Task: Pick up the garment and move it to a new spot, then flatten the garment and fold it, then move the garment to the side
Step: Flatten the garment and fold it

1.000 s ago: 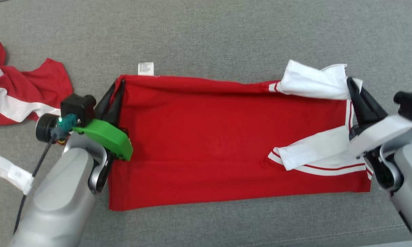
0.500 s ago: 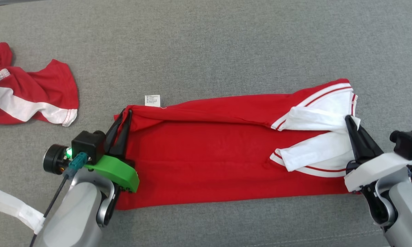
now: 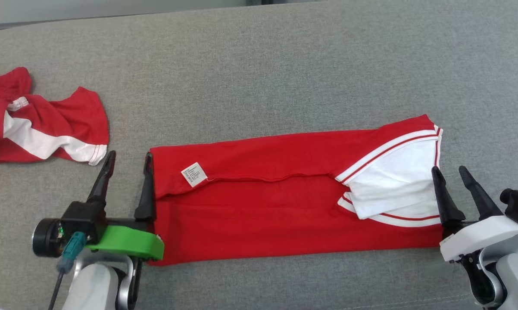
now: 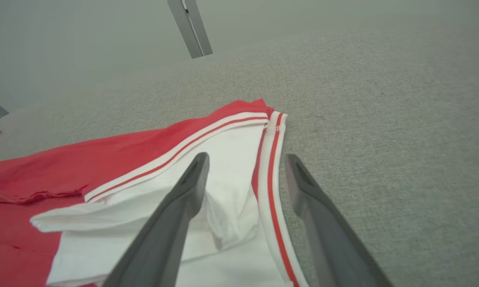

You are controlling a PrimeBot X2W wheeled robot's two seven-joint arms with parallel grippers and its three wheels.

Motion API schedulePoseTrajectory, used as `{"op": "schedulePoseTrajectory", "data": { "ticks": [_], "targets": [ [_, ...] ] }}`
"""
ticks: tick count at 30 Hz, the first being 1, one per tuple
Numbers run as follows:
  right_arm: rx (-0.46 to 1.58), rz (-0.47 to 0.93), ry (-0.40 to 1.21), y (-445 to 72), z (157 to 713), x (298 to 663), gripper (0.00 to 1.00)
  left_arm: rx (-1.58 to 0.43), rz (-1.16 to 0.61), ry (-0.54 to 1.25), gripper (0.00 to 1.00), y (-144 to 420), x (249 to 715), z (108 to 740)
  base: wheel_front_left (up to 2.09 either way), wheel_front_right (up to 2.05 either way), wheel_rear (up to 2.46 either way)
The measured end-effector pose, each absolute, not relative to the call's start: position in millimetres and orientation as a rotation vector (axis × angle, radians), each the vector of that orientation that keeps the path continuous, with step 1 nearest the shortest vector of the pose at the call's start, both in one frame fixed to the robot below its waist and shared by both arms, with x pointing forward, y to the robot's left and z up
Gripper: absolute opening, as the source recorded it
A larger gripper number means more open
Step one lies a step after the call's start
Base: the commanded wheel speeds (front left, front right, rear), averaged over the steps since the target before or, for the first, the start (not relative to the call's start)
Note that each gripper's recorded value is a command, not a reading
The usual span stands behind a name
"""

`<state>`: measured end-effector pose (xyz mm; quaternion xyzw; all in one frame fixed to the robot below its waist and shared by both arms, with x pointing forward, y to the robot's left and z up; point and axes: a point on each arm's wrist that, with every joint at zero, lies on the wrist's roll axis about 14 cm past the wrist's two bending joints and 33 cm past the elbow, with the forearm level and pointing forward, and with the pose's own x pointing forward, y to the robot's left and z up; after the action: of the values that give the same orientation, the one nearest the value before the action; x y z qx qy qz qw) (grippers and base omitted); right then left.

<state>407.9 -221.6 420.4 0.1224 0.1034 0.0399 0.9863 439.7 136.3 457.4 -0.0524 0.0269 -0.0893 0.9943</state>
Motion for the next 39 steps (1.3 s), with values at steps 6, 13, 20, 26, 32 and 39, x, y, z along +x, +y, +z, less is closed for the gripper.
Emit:
{"op": "schedulePoseTrajectory", "data": {
  "ticks": [6, 13, 20, 26, 32, 39],
  "targets": [
    [0.182, 0.094, 0.181, -229.4, 435.4, 424.1, 1.00, -0.094, -0.058, -0.050, 1.00, 162.6, 430.0, 487.6, 0.00, 0.00, 0.00],
    [0.127, 0.109, 0.298, -225.2, 415.4, 439.4, 1.00, -0.034, 0.029, -0.046, 1.00, 187.5, 415.4, 486.4, 0.00, 0.00, 0.00],
    [0.136, 0.125, 0.435, -210.8, 378.1, 433.0, 1.00, -0.031, 0.087, -0.012, 1.00, 204.2, 404.0, 476.8, 0.00, 0.00, 0.00],
    [0.139, 0.105, 0.478, -215.3, 362.0, 426.5, 1.00, -0.029, 0.120, 0.000, 1.00, 211.1, 400.6, 473.4, 0.00, 0.00, 0.00],
    [0.157, 0.129, 0.530, -205.4, 353.5, 417.8, 0.00, -0.028, 0.131, 0.000, 1.00, 211.8, 400.5, 473.5, 0.00, 0.00, 0.00],
    [0.193, 0.112, 0.527, -210.3, 359.3, 411.4, 0.00, -0.029, 0.129, -0.006, 1.00, 208.7, 399.5, 475.5, 0.00, 0.00, 0.00]
  ]
}}
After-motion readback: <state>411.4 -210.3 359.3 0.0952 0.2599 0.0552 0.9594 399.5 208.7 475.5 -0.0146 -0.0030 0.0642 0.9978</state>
